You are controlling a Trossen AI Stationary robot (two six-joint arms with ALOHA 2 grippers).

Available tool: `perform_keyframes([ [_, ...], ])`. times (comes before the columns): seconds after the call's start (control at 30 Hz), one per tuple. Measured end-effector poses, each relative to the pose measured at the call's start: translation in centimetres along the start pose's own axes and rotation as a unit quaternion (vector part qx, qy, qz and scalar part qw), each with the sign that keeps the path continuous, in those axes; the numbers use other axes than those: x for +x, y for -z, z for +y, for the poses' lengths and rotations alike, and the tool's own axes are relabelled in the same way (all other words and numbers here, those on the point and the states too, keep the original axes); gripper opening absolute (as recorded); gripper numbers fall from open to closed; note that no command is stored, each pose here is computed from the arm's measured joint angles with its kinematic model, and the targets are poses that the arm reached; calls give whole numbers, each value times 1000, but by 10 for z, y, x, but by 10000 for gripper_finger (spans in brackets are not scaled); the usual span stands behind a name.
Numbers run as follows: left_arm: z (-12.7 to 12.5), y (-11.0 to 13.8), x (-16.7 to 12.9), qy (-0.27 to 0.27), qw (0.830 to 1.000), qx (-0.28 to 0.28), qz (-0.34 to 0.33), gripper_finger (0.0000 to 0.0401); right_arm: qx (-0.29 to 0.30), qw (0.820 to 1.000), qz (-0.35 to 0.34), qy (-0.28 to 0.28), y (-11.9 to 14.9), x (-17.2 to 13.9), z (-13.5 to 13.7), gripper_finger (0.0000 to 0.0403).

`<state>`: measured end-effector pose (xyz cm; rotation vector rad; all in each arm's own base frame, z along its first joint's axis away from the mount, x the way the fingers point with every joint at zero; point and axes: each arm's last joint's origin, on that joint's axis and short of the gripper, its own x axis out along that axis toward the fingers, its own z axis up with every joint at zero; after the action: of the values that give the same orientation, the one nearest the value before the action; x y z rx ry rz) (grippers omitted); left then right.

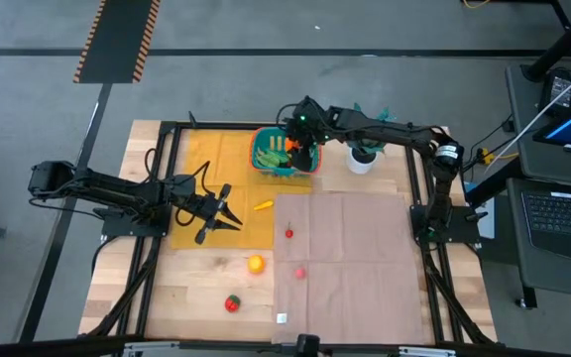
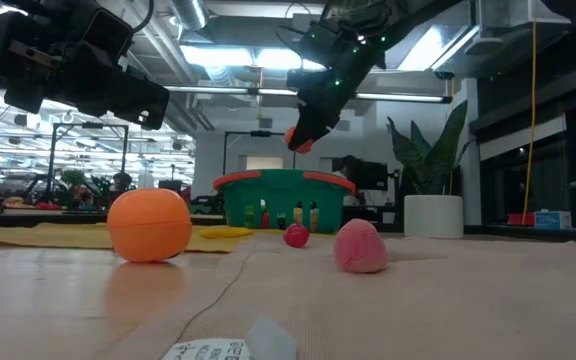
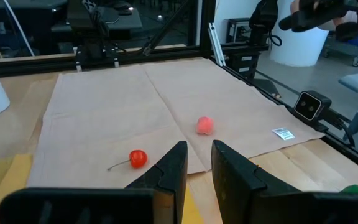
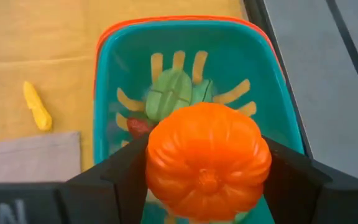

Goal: Pick and placing Produce into tupperware
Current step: Put the orange pumpkin into the blue basket

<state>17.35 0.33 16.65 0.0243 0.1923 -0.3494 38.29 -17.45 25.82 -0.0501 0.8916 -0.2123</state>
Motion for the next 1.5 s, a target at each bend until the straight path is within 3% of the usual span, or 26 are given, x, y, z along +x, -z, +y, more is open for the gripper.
perform_keyframes([
  [0.8, 0, 1, 0, 0, 1000, 3, 3, 66, 6, 1000, 1, -23, 17, 64, -9, 249],
  [1.23, 0, 1, 0, 0, 1000, 3, 5, 66, 7, 1000, 10, -26, 21, 71, -9, 249],
  [1.37, 0, 1, 0, 0, 1000, 2, 7, 66, 12, 1000, 12, -20, 21, 71, -9, 279],
  [1.5, 0, 2, 0, 0, 1000, 4, 8, 66, 27, 999, 21, 22, 21, 71, -10, 321],
])
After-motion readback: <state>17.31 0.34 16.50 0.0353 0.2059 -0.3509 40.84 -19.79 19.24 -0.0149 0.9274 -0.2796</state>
